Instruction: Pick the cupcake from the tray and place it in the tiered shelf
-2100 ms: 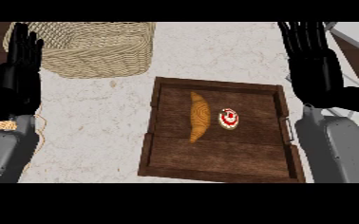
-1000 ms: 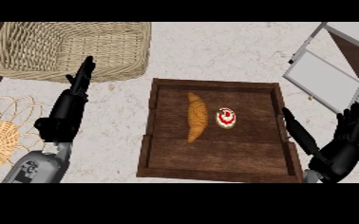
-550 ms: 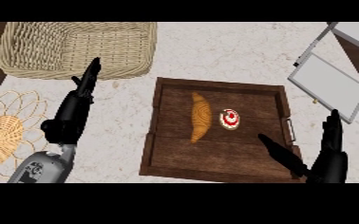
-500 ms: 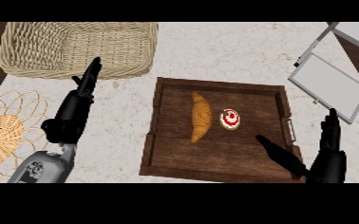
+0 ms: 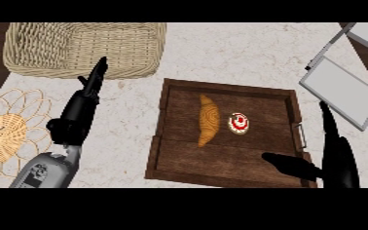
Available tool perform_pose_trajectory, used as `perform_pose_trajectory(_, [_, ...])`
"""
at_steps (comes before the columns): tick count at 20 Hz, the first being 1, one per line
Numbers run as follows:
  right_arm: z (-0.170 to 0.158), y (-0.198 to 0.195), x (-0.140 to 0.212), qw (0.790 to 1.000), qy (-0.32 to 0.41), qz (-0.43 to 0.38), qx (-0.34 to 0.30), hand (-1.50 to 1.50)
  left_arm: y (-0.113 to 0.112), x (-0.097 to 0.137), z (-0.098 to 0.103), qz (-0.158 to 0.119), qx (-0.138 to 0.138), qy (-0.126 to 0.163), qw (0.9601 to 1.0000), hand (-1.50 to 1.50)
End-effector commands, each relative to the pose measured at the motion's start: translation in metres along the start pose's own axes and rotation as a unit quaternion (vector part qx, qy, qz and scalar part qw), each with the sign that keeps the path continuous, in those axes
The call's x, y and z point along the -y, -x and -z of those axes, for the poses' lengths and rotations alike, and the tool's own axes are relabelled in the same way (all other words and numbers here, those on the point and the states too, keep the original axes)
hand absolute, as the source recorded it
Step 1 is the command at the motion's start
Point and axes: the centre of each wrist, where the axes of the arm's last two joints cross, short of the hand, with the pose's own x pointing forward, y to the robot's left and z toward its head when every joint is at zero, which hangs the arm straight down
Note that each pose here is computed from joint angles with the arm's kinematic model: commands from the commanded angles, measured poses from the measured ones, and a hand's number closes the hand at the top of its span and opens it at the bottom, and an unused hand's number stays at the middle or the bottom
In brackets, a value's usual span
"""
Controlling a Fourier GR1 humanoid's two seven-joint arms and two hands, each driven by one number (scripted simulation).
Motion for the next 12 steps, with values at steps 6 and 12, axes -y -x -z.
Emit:
perform_pose_trajectory(6, [-0.024,-0.083,0.01,0.988,-0.034,-0.133,-0.065,-1.5,0.025,0.01,-0.005,-0.016,-0.065,0.019,0.9976,0.0])
perform_pose_trajectory(12, [-0.028,-0.12,-0.01,0.988,-0.036,-0.126,-0.076,-1.5,0.026,0.018,-0.008,-0.013,-0.062,0.018,0.9978,0.0])
